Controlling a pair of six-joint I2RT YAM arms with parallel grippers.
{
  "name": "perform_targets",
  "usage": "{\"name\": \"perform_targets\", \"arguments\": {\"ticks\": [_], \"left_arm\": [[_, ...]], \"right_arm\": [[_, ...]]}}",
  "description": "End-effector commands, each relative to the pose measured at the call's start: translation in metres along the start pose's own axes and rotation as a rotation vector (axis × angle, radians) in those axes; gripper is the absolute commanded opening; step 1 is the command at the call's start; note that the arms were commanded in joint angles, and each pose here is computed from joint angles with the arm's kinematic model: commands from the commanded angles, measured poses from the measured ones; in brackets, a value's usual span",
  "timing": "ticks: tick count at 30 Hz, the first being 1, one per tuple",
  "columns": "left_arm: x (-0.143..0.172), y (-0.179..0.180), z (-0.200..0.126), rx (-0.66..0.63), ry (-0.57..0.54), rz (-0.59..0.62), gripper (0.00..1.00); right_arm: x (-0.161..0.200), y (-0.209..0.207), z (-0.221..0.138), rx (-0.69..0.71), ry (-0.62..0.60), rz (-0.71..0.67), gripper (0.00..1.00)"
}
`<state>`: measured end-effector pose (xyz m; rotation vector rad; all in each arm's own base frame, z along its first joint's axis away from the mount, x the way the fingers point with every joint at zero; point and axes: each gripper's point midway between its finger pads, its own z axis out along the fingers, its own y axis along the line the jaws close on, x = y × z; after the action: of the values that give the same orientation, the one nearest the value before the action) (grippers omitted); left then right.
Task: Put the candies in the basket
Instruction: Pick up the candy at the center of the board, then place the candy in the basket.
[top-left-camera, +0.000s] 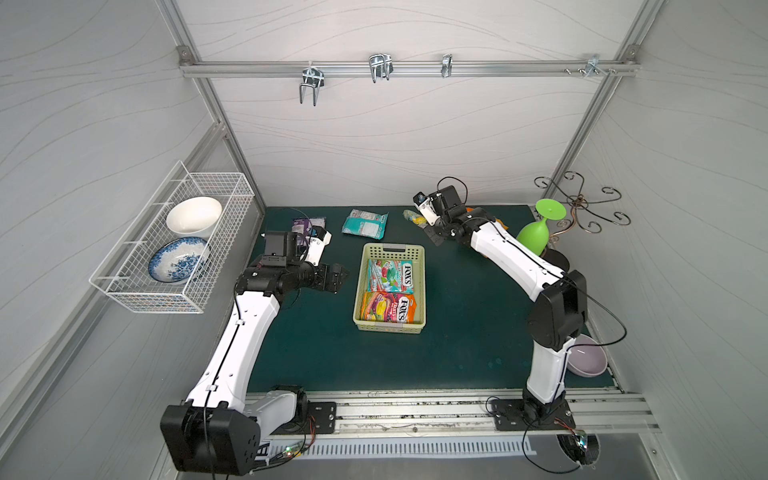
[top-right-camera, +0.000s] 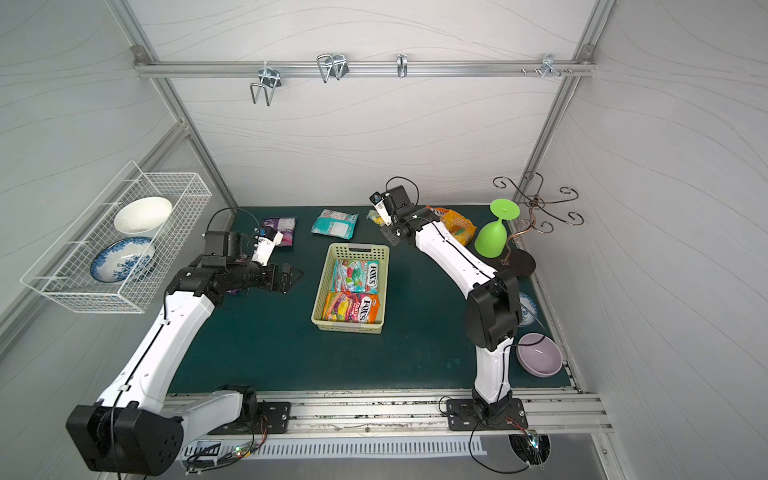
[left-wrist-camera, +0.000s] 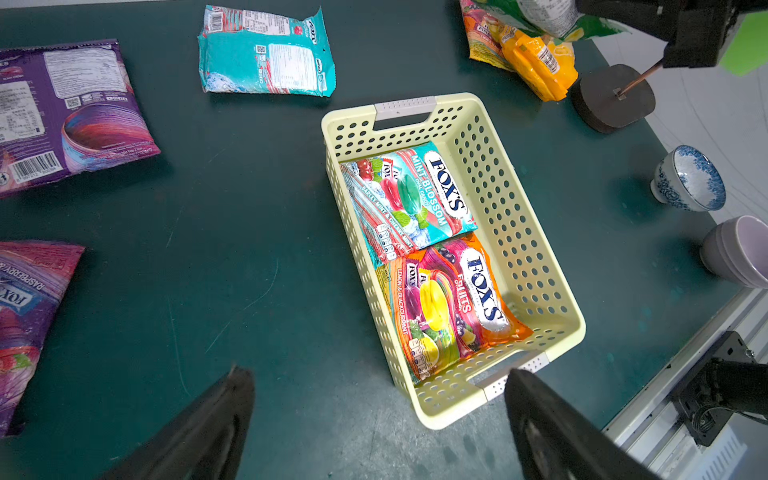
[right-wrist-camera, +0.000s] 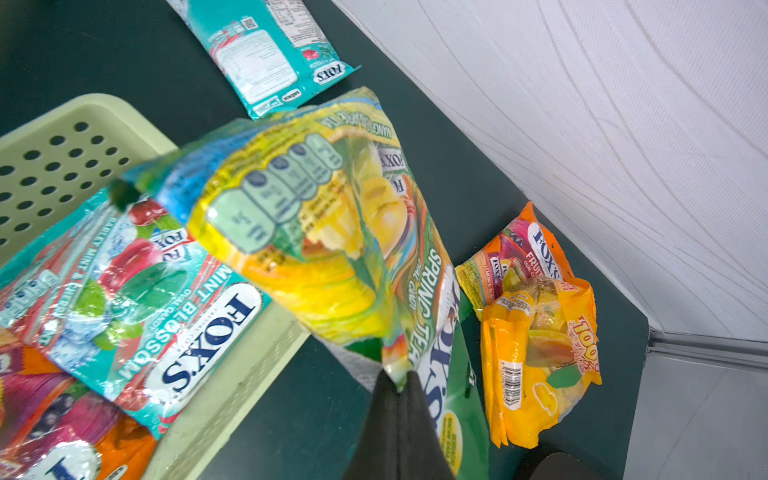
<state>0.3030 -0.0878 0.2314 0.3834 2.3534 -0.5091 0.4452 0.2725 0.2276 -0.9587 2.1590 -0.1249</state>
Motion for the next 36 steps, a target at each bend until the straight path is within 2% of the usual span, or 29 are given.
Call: {"name": "perform_targets", "arguments": {"ticks": [1, 14, 27, 36], "left_arm": [[-0.009, -0.006, -0.007, 0.013, -0.045, 0.032, 0.98], [-0.009, -0.007, -0.007, 0.016, -0.046, 0.033, 0.98], [-0.012, -0.007, -0.008, 0.013, -0.048, 0.030, 0.98], [-0.012, -0.008, -0.008, 0.018, -0.051, 0.033, 0.98]], "right_arm": [[-0.015, 0.005, -0.032, 0.011, -0.042, 0.028, 0.00], [-0.018, 0.074, -0.058, -0.025, -0.009, -0.064, 0.00], [-0.006, 0.120, -0.043, -0.054, 0.069, -0.091, 0.00], [-0.004, 0.141, -0.012, -0.052, 0.103, -0.157, 0.00]]}}
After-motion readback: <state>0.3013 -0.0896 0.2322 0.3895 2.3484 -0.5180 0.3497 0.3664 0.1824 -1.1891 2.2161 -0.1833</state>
